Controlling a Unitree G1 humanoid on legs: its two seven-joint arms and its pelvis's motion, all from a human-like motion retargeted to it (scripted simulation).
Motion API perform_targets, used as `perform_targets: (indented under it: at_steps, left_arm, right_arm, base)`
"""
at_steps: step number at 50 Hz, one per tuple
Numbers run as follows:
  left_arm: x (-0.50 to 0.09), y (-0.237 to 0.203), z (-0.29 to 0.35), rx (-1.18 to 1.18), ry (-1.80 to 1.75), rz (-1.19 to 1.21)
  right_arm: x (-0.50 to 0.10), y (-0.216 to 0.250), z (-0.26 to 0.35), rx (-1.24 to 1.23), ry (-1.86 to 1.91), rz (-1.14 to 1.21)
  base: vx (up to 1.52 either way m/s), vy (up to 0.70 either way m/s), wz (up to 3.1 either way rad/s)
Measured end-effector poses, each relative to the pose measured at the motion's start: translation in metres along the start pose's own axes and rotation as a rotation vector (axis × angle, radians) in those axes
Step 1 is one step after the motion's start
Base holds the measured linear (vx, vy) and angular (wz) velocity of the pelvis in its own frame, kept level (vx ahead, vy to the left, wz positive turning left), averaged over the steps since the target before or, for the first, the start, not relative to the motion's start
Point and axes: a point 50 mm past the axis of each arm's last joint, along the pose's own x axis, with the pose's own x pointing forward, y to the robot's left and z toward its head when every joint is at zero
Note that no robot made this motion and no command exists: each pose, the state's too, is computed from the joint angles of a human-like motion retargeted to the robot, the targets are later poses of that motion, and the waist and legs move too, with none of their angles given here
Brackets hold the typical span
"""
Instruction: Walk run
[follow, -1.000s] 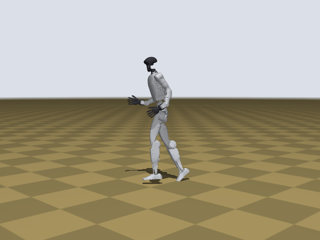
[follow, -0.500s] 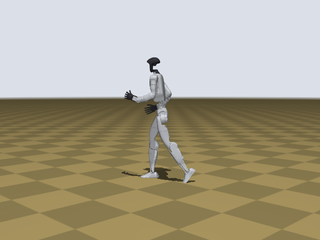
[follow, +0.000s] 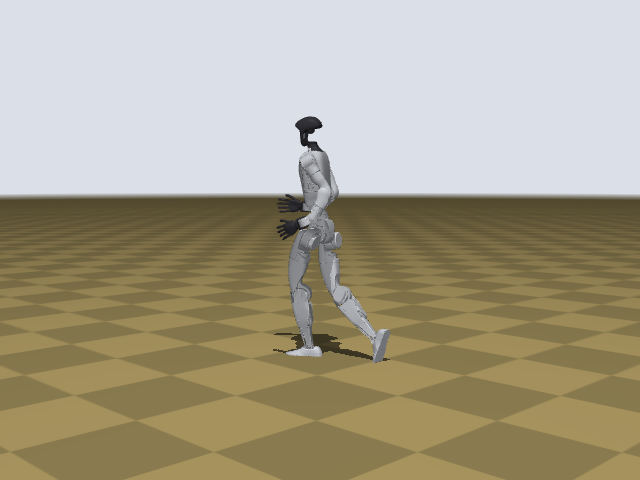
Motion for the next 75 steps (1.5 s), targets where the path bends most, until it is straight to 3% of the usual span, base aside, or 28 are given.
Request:
perform_targets:
  at_steps: [5,10,17,24,30,37,43,48,53,60,64,68,75]
  left_arm:
    - [0.072,-0.018,0.045,-0.091,-0.194,-0.132]
    - [0.110,-0.055,0.114,-0.127,-0.466,-0.268]
    - [0.113,-0.057,0.154,0.112,-0.599,-0.441]
    - [0.095,-0.022,0.102,0.289,-0.370,-0.426]
    - [0.047,-0.029,0.030,0.034,-0.136,-0.243]
    - [-0.004,0.003,-0.008,-0.068,0.023,-0.048]
    - [0.001,0.012,-0.005,-0.033,0.027,-0.021]
    - [0.056,-0.020,0.023,-0.149,-0.123,-0.078]
    - [0.099,-0.064,0.087,-0.288,-0.383,-0.139]
    - [0.107,-0.060,0.139,-0.026,-0.577,-0.339]
    - [0.106,-0.039,0.150,0.144,-0.612,-0.276]
    - [0.098,-0.016,0.132,0.194,-0.539,-0.194]
    - [0.059,-0.022,0.044,-0.051,-0.234,-0.039]
  right_arm:
    - [-0.040,0.014,-0.045,0.005,0.268,0.090]
    - [-0.091,0.002,-0.054,0.079,0.396,0.020]
    - [-0.108,-0.007,-0.053,0.096,0.411,-0.132]
    - [-0.058,0.012,-0.050,0.115,0.297,-0.099]
    - [0.006,0.017,-0.029,0.226,0.103,-0.007]
    - [0.038,0.014,0.011,0.056,-0.076,0.175]
    - [0.034,0.008,0.009,-0.081,-0.027,0.276]
    - [0.003,0.009,-0.031,-0.033,0.178,0.268]
    - [-0.057,-0.012,-0.051,0.061,0.338,0.115]
    - [-0.116,-0.020,-0.055,0.089,0.448,-0.163]
    - [-0.106,-0.010,-0.052,0.098,0.410,-0.160]
    - [-0.077,0.001,-0.053,0.109,0.366,-0.007]
    - [-0.002,0.001,-0.037,0.194,0.192,0.114]
  base:
    - [1.27,-0.33,0.71]
    - [1.19,-0.23,0.75]
    - [1.19,-0.36,1.12]
    - [1.39,-0.63,0.30]
    - [1.02,-0.34,0.41]
    - [1.02,-0.17,-0.35]
    - [1.32,-0.30,0.61]
    - [0.99,0.16,1.38]
    - [0.93,0.26,1.67]
    - [0.90,-0.15,2.99]
    - [0.90,-0.40,1.45]
    - [0.87,-0.46,1.21]
    - [0.72,-0.22,1.49]
